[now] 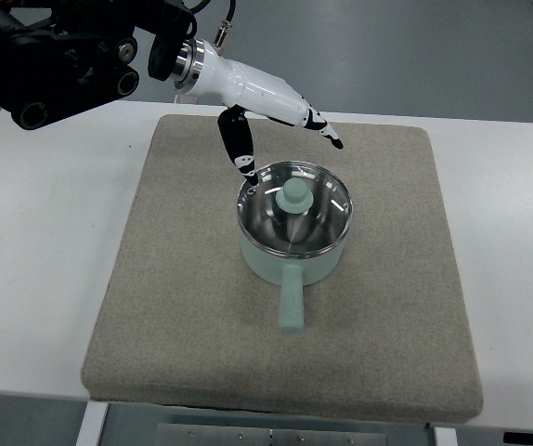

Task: Place lid left of pot with left hand
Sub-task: 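Reach the left hand over the pot lid, fingers spread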

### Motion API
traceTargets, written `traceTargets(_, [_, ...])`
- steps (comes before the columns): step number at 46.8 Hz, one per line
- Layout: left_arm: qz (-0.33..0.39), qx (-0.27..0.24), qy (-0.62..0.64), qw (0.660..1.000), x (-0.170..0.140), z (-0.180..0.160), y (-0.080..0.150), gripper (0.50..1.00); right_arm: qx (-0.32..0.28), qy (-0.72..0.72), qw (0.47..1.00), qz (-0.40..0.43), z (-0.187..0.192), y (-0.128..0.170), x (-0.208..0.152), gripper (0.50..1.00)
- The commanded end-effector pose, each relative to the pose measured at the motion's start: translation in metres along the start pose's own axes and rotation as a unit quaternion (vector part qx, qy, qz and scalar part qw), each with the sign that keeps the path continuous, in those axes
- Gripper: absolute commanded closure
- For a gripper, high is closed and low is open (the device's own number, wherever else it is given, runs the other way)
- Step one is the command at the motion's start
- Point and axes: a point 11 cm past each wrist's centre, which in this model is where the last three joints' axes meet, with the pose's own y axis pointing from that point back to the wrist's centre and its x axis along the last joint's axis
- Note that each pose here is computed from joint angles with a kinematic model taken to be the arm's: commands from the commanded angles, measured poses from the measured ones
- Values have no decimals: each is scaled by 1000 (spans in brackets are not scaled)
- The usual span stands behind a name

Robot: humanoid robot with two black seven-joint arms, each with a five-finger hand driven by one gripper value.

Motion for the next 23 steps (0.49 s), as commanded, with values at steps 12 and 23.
traceTargets(12, [-13,-7,-24,1000,-2,8,-5,506,0,0,1000,0,0,0,0,576])
traceTargets(23, [-22,-27,-33,999,-3,22,-11,506,0,0,1000,0,0,0,0,576])
